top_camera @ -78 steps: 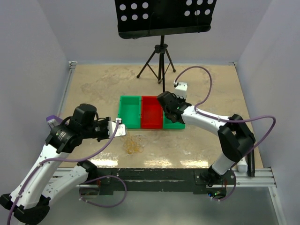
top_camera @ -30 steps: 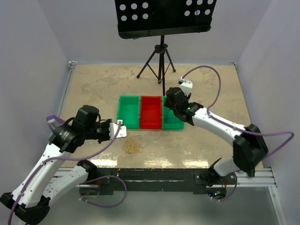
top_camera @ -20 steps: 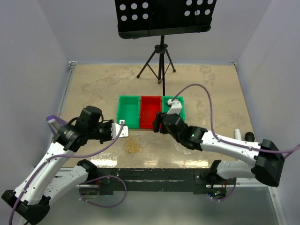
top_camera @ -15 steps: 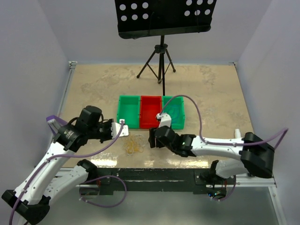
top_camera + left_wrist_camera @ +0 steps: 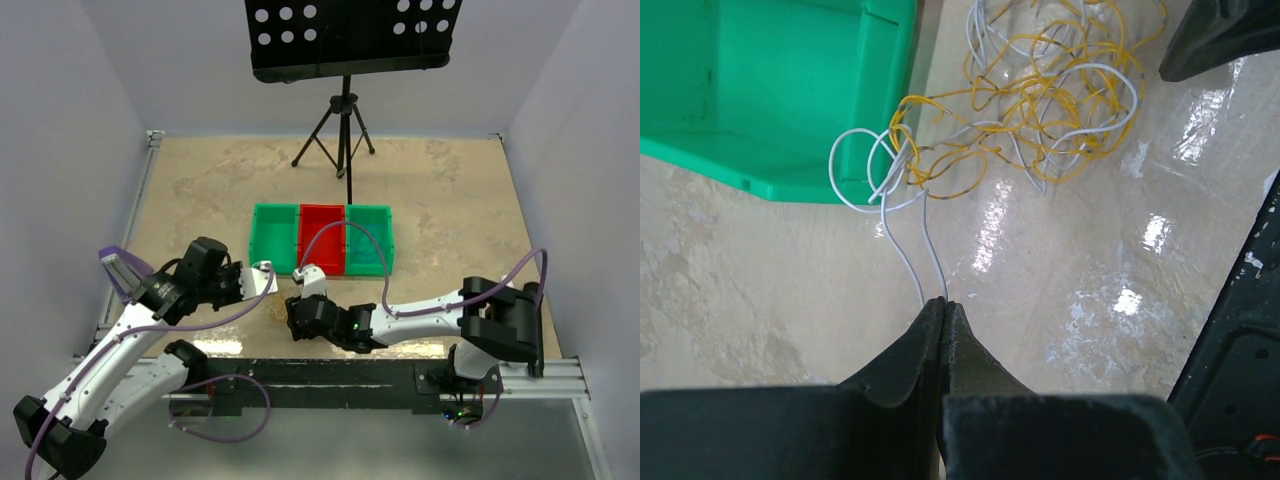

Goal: Untangle the cables

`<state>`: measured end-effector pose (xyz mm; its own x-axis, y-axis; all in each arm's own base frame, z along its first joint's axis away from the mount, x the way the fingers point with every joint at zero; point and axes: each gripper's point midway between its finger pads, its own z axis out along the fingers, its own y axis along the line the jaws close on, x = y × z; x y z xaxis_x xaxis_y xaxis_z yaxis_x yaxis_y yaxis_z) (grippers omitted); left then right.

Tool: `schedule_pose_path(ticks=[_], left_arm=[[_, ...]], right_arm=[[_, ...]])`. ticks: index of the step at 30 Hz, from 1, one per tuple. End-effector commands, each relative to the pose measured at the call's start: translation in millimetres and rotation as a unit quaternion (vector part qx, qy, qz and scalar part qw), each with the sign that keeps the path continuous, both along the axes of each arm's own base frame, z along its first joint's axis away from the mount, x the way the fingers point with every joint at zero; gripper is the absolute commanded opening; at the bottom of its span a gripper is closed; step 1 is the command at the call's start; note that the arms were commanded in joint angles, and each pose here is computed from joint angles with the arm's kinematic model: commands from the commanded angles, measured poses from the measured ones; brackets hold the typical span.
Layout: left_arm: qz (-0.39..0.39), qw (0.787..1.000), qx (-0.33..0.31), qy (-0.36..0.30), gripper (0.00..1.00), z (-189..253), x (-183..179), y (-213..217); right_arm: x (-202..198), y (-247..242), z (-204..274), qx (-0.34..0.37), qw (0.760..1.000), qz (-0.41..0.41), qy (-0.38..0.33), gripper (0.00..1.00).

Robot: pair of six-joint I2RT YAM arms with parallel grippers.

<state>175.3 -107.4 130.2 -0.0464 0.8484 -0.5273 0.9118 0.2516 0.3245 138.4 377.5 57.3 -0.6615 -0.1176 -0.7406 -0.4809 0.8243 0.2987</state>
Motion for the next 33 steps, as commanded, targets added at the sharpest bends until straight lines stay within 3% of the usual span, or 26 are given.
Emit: schedule_pose_path(ticks=[1,11,21,25,31,33], left_arm=[[0.018,0.999,-0.009,-0.025,0.0,8.1,11.9,-1.0],[0.011,1.0,-0.007,-0.008,0.0,1.3,7.8,-2.8],[0.007,1.0,-0.006,0.002,0.0,-3.8,6.5,-4.3],[0.004,1.0,-0.008,0.007,0.0,-5.8,4.9,-5.4],[0.006,1.0,-0.003,0.011,0.0,-7.8,4.3,-3.8],[0.005,1.0,-0.002,0.01,0.0,-8.0,4.2,-3.6]], right_arm=[[6.3,16.9,10.6,0.025,1.0,-0.012,-0.012,0.54],[17.5,31.1,16.0,0.021,0.999,-0.018,-0.043,0.54],[13.3,41.9,3.0,-0.018,0.996,0.003,-0.092,0.43],[12.7,48.5,0.4,-0.013,0.995,0.013,-0.099,0.34],[8.5,46.5,-7.1,-0.002,0.996,0.015,-0.089,0.03],[7.2,39.2,-5.3,0.003,0.996,0.006,-0.085,0.0]])
